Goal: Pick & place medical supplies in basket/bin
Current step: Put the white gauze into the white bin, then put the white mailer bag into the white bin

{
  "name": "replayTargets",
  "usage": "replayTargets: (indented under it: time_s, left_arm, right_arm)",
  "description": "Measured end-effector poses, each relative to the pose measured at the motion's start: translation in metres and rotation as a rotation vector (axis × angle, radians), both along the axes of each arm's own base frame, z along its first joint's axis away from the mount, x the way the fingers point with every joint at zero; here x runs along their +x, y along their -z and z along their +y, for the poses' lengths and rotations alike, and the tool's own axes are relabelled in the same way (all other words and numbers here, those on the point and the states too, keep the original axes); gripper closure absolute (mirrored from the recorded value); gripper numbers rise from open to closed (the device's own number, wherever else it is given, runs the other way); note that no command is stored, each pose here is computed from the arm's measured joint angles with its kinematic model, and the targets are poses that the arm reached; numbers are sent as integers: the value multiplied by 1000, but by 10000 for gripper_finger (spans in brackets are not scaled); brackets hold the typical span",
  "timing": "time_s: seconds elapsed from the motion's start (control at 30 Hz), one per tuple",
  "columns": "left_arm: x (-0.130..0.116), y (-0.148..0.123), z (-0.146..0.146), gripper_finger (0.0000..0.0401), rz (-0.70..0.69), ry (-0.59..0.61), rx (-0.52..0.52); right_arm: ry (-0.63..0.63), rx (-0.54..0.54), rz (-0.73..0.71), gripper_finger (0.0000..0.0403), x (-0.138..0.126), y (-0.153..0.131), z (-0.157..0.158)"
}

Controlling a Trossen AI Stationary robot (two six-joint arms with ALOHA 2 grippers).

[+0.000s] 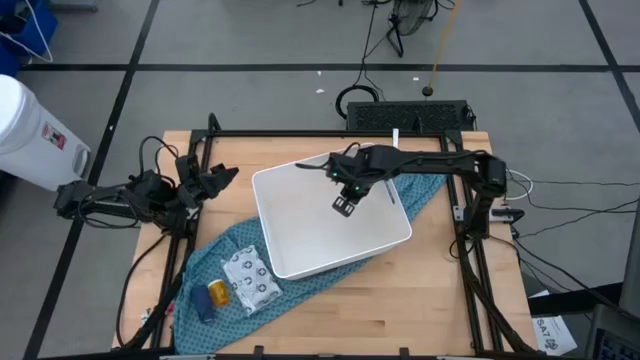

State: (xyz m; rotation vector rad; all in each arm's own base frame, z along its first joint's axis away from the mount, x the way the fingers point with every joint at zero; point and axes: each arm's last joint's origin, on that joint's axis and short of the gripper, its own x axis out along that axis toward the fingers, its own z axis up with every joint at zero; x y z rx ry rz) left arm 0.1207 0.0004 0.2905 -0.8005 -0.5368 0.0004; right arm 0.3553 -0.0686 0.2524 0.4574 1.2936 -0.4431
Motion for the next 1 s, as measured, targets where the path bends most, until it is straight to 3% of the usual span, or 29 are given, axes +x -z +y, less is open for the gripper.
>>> replayTargets:
  time_s: [0.37, 1.0]
  left_arm:
    - [0, 0, -1, 339, -1, 21, 12]
    - [0, 0, -1, 339, -8, 49, 3]
  right_arm:
    - [6, -23, 73, 337, 4, 17, -5]
    - [-19, -32, 56, 184, -1, 7, -4]
